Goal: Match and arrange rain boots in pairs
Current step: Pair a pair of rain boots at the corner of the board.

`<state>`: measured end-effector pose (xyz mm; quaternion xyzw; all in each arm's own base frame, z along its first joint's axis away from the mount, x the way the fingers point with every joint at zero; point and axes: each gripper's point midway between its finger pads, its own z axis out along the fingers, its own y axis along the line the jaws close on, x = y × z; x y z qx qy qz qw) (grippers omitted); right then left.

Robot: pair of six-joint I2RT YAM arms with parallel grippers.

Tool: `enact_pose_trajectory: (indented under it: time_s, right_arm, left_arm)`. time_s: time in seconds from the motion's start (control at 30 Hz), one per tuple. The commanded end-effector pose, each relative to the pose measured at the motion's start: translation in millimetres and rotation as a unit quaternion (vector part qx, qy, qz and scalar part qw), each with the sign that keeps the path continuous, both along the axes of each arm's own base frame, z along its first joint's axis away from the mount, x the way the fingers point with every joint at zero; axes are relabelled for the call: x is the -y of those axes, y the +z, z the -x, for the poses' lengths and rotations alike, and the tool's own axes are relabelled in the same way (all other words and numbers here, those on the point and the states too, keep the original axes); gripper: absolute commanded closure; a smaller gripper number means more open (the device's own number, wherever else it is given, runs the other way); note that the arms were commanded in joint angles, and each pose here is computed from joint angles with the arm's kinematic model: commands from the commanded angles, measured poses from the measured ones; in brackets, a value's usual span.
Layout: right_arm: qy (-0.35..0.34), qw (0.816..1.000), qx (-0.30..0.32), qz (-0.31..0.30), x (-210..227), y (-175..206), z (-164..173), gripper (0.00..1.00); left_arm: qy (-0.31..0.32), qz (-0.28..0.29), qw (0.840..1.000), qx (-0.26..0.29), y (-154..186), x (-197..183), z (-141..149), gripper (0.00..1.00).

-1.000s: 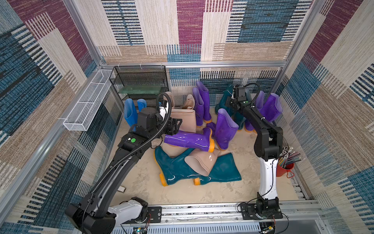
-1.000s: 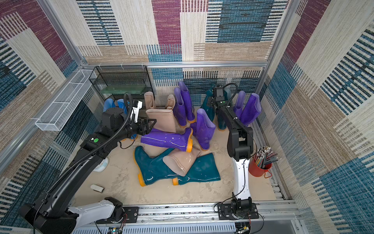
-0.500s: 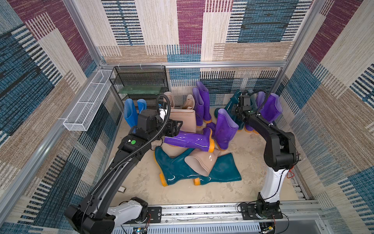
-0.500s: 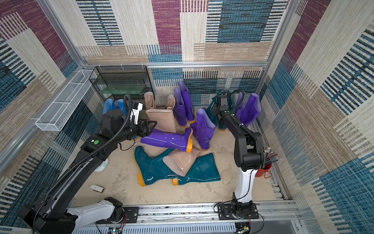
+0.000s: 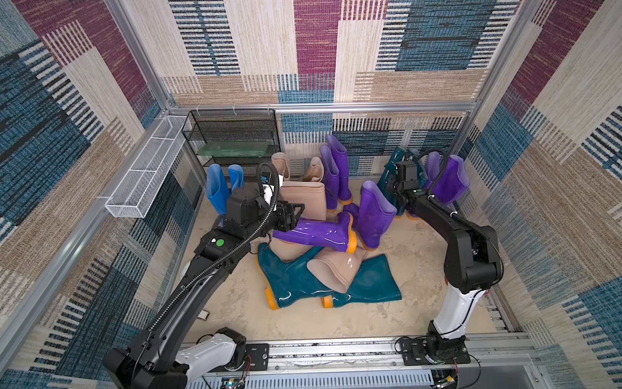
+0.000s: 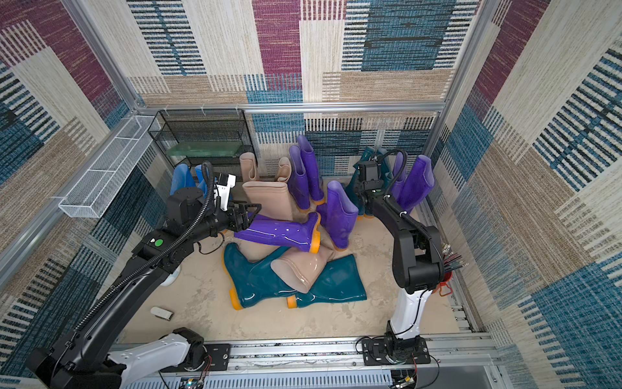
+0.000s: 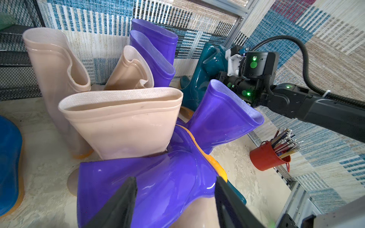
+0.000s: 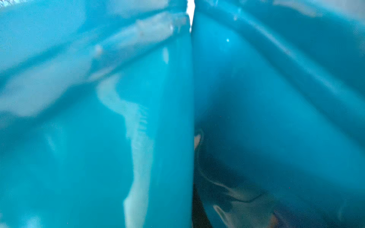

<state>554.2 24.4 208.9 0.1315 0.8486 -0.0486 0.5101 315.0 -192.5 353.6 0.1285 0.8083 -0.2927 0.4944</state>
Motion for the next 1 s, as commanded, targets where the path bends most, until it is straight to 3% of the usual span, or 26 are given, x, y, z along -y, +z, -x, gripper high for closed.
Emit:
enact_pose_trajectory:
  time_s: [0.0,0.13,0.27,0.33,0.47,0.6,0.77,0.97]
  right_arm:
    - [-0.003,1.0,0.022,0.014,-5,6,-6,1.0]
    - [0.007,1.0,0.004,0.018,-13,-16,2,0.82]
    - [0.023,1.0,0.0,0.012,-26,-5,12,0.41]
    - [0.03,0.999,0.008,0.01,-32,7,18,0.29]
    - [0.046,0.999,0.027,-0.01,-39,41,25,0.16]
    - [0.068,0.997,0.02,-0.011,-45,68,19,0.07]
    - [0.129,0.991,-0.02,0.008,-64,71,2,0.06]
    - [0.144,0.989,-0.031,0.031,-67,80,-17,0.06]
  left_arm:
    - [-0.008,0.018,1.0,0.023,11,3,1,0.35]
    - [-0.014,0.025,0.999,0.025,11,2,8,0.32]
    - [-0.007,0.022,0.999,0.024,10,-4,15,0.31]
    - [-0.007,0.02,0.999,0.025,11,-5,18,0.3]
    - [-0.008,0.023,0.999,0.027,18,-8,25,0.3]
    - [-0.01,0.021,0.999,0.033,26,-11,32,0.29]
    - [-0.011,0.015,0.999,0.036,34,-12,33,0.29]
    - [-0.01,0.009,0.999,0.04,40,-13,31,0.29]
